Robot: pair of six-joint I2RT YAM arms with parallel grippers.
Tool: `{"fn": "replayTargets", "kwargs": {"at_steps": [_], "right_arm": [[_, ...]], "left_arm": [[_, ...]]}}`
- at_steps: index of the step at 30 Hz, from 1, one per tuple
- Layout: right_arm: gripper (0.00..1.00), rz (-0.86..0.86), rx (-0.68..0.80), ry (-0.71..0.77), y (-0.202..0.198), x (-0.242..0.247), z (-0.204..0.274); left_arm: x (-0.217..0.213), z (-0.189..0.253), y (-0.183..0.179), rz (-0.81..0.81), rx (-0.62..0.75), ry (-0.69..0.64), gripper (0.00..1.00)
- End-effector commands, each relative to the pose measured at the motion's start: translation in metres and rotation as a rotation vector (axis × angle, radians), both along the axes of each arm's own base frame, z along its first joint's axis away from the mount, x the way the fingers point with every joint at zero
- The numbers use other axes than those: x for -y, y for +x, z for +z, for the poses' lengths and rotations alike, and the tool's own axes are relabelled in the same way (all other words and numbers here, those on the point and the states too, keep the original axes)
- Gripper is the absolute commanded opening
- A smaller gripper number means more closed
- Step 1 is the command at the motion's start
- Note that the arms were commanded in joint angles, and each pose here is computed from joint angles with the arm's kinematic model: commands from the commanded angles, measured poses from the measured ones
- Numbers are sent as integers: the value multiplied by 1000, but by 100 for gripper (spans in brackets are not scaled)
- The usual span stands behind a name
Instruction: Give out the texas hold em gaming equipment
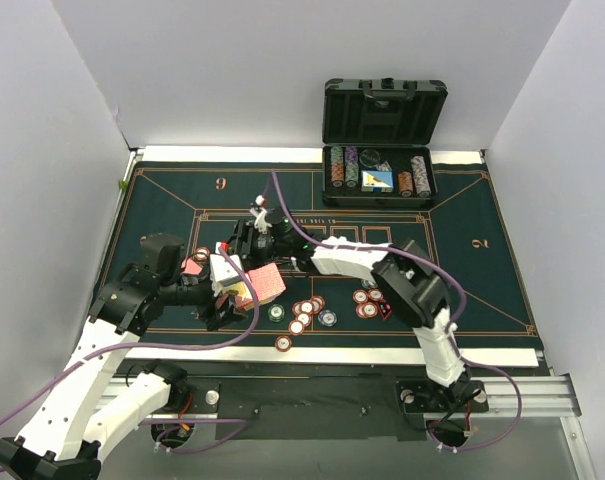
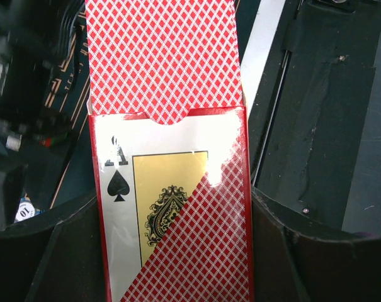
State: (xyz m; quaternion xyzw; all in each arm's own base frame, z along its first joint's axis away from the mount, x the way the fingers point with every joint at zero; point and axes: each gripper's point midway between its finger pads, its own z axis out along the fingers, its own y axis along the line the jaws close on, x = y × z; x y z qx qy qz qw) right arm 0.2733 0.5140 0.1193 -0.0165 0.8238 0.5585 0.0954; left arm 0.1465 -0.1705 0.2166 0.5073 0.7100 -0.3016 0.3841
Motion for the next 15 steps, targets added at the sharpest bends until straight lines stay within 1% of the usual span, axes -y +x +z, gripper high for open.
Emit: {"fn": "replayTargets", "kwargs": {"at_steps": [1, 2, 3, 4, 5, 6, 7, 8, 9, 10, 11, 12, 13, 14, 15], "right_arm": [[57, 28, 111, 165, -17, 23, 85], [58, 18, 103, 137, -18, 34, 73], [60, 10, 131, 143, -20, 45, 86], [61, -14, 117, 112, -17, 59, 75], [65, -29, 140, 123, -16, 70, 87], [67, -61, 125, 102, -12, 86, 77], [71, -77, 143, 112, -10, 96, 88], [73, -107, 134, 94, -5, 111, 80], [80, -118, 153, 112, -5, 119, 92], [82, -140, 135, 89, -2, 132, 83], [85, -162, 146, 87, -1, 145, 86], [86, -169, 163, 100, -3, 151, 97], [87, -188, 160, 86, -1, 160, 92], [88, -195, 175, 99, -4, 165, 101], [88, -214, 169, 94, -2, 172, 99]], "left_arm": [[5, 20, 1, -22, 52, -47, 0], [5, 19, 0, -21, 49, -44, 0], [4, 19, 0, -20, 52, -43, 0], [4, 18, 0, -22, 52, -42, 0], [3, 18, 0, -20, 55, -42, 0], [3, 15, -1, -21, 51, -39, 0], [3, 16, 0, -23, 54, -41, 0], [4, 14, -1, -23, 48, -40, 0], [4, 14, 0, -23, 48, -40, 0], [4, 13, 0, -24, 45, -38, 0], [4, 13, 0, -25, 48, -38, 0], [4, 11, 0, -27, 43, -37, 0], [4, 12, 1, -27, 46, -38, 0], [4, 11, 1, -28, 47, -37, 0], [4, 10, 1, -29, 44, -35, 0]]}}
